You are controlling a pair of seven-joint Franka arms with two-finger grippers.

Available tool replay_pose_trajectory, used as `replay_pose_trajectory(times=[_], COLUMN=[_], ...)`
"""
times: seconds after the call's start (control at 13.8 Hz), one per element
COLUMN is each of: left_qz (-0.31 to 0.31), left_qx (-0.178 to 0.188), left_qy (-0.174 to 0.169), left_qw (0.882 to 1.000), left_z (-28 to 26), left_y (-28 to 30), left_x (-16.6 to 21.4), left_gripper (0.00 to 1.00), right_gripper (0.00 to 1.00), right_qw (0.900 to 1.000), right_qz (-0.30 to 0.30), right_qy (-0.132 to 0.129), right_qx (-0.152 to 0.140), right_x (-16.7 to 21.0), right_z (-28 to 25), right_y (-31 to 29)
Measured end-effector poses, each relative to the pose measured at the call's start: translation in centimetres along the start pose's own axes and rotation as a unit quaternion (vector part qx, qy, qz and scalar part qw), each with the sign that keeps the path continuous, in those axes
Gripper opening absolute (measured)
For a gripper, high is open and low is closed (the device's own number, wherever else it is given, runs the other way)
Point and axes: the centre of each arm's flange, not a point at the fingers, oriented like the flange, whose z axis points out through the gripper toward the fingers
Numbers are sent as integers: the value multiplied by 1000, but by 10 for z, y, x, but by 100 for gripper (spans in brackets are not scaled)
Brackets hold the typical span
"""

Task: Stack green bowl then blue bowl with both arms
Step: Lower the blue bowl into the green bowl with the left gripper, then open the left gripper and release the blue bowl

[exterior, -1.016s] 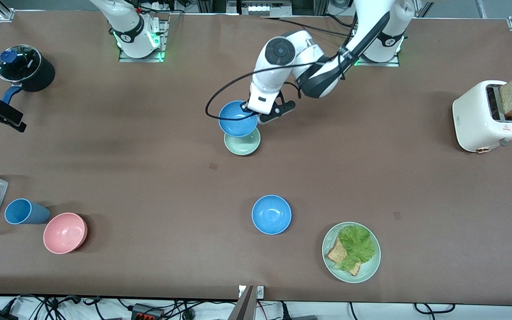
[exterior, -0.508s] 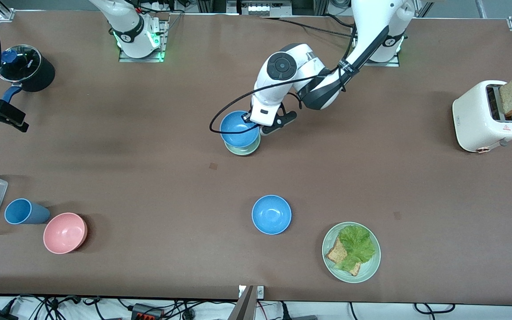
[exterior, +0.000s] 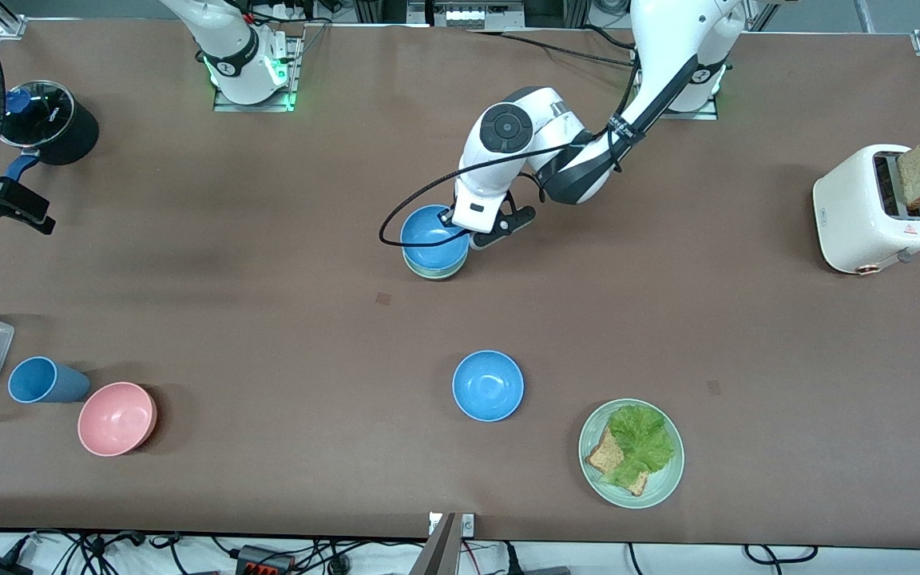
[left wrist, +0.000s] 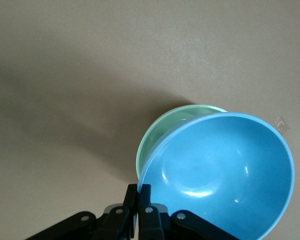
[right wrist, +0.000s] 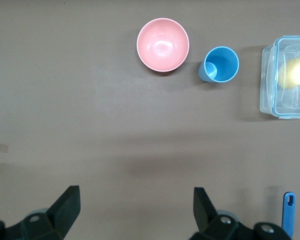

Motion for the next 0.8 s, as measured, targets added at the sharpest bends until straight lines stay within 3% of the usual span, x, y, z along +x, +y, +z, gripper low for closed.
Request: replay_pose_trajectory(times=[0.51,0.8], left_qz=[-6,-12], left_qx=[-2,-6], left_qy=[-5,-3], left_qw=[1000,1000], left_z=[6,-4], left_y=[5,10], left_x=[8,16], left_gripper=[7,37], right_gripper=[100,100], right_qw=[1000,1000], right_qz=[-4,-4], right_qy=[-7,-14], right_qx=[0,0], right_x=[-1,-1], right_z=[1,5], right_y=[-3,-2])
